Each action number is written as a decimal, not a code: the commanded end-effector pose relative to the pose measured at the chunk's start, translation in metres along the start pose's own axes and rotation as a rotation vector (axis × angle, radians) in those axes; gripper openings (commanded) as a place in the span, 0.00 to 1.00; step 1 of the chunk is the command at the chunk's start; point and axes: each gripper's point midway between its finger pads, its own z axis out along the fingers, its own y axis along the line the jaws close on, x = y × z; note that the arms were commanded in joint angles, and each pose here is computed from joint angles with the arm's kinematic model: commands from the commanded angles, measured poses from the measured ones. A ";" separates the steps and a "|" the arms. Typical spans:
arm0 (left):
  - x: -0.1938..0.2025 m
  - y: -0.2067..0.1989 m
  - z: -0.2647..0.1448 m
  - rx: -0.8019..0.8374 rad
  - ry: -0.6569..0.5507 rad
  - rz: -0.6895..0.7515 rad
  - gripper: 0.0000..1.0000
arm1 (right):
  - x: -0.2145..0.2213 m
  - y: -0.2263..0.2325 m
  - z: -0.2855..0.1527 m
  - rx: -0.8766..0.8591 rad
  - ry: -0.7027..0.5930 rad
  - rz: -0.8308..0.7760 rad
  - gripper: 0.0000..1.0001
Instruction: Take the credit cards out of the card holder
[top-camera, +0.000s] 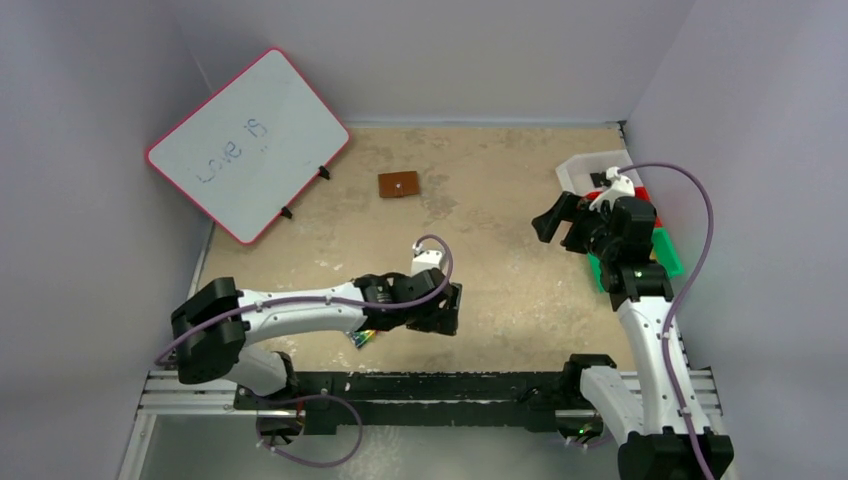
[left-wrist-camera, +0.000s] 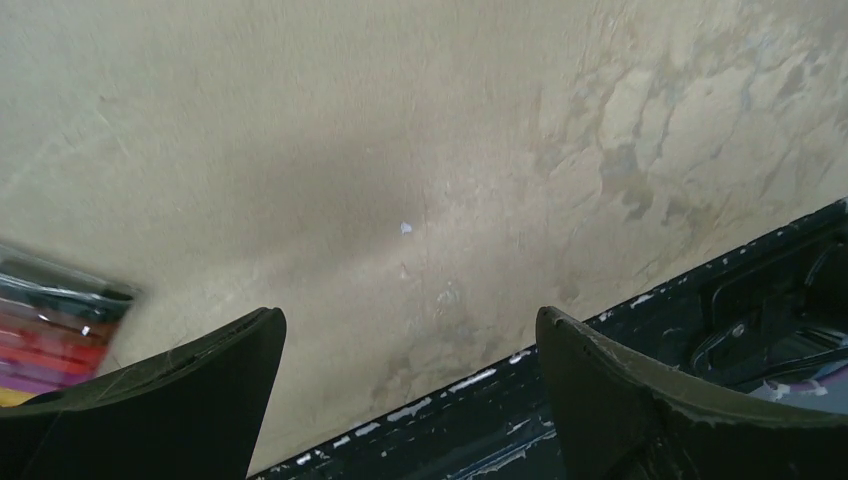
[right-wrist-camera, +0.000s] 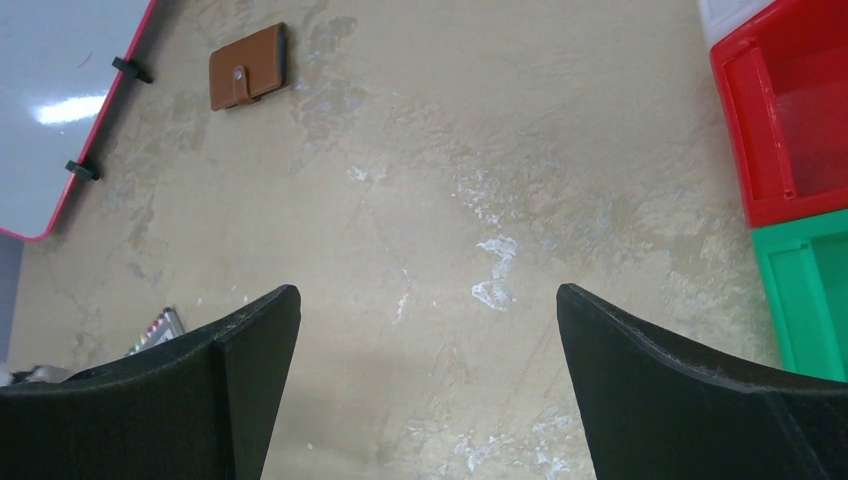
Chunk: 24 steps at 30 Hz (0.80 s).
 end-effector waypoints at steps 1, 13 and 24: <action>0.021 -0.001 0.007 -0.022 0.031 -0.085 0.96 | -0.014 0.008 0.000 -0.031 -0.048 0.024 1.00; 0.018 0.142 0.015 -0.447 -0.111 -0.339 0.97 | -0.025 -0.041 0.001 0.273 -0.034 0.046 1.00; -0.047 0.230 -0.036 -0.656 -0.309 -0.488 0.98 | -0.067 -0.098 0.022 0.635 -0.091 0.099 1.00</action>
